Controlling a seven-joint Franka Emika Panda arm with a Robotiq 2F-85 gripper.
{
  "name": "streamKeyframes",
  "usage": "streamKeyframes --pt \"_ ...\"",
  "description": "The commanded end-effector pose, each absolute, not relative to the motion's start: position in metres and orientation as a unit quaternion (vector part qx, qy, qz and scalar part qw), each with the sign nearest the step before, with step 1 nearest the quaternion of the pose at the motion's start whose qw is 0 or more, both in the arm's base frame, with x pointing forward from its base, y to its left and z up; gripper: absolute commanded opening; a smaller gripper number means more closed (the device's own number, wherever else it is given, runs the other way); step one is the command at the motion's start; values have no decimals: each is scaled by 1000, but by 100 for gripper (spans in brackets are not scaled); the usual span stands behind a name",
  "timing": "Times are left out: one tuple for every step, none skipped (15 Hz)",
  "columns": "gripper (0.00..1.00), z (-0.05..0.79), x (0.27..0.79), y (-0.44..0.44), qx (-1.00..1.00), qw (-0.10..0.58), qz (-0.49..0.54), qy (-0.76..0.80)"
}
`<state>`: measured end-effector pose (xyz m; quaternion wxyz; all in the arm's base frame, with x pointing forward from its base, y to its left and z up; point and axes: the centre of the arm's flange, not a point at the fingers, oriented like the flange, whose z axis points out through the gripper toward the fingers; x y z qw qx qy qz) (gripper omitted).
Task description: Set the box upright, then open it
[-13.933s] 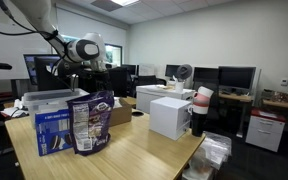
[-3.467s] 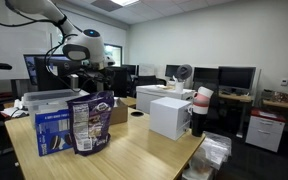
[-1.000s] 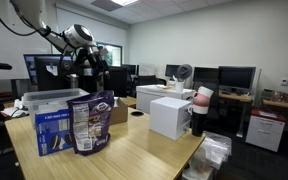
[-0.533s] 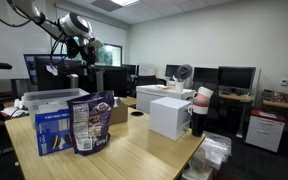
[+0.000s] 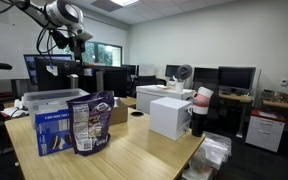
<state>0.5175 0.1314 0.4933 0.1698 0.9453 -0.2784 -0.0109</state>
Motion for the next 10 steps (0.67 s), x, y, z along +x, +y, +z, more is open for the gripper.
streamKeyframes --pt "100 499 481 141 952 147 20 -267" --pt "100 500 477 144 953 146 24 -264" --pt "100 501 473 148 955 143 27 -260" --pt "100 501 469 151 956 143 28 -254" --pt "100 500 466 154 958 142 29 -248" --pt "100 499 462 157 961 142 30 -236" --pt "100 504 483 160 957 156 23 -245" --pt "100 503 479 162 958 155 25 -241" --pt "100 502 476 164 958 156 26 -238" --pt "100 501 474 165 959 156 26 -237"
